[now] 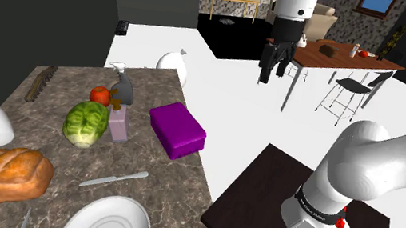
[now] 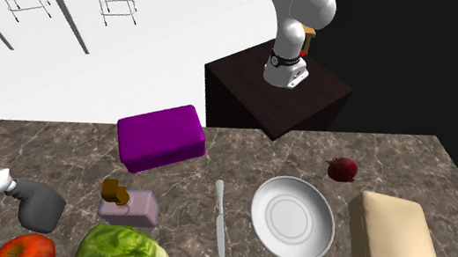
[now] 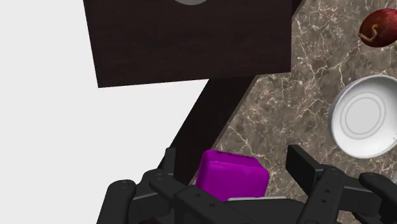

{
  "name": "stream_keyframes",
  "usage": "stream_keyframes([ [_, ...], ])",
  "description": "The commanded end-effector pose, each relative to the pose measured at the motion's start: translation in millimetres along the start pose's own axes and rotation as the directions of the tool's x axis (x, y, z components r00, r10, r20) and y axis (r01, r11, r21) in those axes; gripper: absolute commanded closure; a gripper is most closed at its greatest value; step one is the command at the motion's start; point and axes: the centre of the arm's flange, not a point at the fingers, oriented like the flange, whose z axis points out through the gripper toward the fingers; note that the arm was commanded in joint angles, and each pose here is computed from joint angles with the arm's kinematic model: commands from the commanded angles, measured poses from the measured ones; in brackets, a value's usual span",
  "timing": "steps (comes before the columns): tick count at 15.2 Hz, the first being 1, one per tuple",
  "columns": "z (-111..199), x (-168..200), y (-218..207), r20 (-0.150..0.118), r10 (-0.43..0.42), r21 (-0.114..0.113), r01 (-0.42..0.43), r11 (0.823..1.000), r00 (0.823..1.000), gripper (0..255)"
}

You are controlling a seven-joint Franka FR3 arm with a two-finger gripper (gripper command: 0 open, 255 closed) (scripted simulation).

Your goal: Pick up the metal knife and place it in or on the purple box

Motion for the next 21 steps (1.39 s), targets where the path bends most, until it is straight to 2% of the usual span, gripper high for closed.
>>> stream_keyframes([
  [1, 0, 0, 0, 0.0, 0.0, 0.0, 0.0, 1.0, 1.0, 0],
  [6, 34, 50, -31, 0.013, -0.1, -0.02, 0.1, 0.995, 0.995, 0],
  [11, 70, 97, -67, 0.028, -0.198, -0.039, 0.199, 0.979, 0.98, 0],
  [16, 107, 140, -106, 0.044, -0.294, -0.057, 0.296, 0.953, 0.955, 0],
  [21, 146, 178, -149, 0.063, -0.386, -0.072, 0.39, 0.918, 0.92, 0],
])
